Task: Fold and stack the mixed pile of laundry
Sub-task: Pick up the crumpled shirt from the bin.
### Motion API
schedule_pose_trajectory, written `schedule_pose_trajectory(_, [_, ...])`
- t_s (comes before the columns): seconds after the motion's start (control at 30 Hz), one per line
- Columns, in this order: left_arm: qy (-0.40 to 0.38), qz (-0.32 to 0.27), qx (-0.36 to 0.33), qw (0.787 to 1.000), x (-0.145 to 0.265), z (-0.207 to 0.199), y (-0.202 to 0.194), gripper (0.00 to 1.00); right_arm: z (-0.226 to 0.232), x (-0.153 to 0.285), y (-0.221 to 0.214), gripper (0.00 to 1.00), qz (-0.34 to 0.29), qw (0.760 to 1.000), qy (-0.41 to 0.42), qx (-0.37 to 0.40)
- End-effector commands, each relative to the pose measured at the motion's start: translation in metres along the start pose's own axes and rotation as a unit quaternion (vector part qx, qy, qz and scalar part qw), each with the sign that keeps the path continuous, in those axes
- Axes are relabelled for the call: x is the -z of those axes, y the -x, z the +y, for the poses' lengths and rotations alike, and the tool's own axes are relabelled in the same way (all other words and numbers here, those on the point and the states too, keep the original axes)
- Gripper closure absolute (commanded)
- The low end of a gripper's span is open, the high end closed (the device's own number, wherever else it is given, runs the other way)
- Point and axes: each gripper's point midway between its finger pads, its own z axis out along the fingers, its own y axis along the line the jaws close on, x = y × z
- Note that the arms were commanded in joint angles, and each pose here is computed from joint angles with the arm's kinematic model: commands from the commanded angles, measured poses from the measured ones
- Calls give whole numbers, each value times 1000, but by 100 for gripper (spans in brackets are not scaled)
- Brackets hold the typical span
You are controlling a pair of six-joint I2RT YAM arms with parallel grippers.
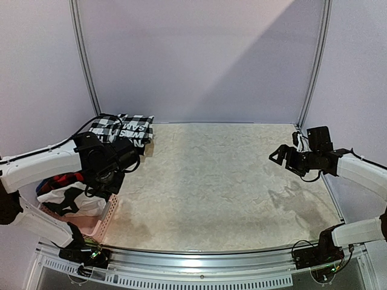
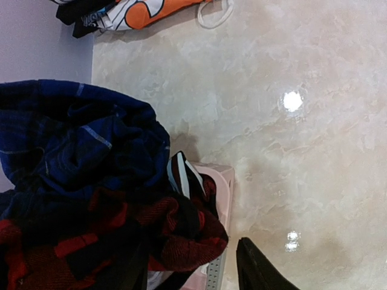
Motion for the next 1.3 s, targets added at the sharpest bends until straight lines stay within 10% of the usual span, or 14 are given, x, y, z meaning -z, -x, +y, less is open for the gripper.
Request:
schedule_pose_trajectory(0.0, [9, -1, 7, 1000, -6, 2, 7, 55, 4, 1, 8, 1, -6, 1000, 7, 0])
schedule_pose_trajectory(0.23, [29, -17, 13, 999, -4, 16, 9, 100, 2, -3, 6, 1, 2, 1000, 5, -2])
schedule_pose_trajectory(1.0, [67, -219, 164, 960, 173, 160, 85, 100, -4, -14, 1, 1, 21, 1000, -3, -7])
schedule_pose_trajectory(1.27, [-48, -295, 188, 935, 216, 151, 118, 100, -5, -19, -1, 1, 25, 1000, 0, -6])
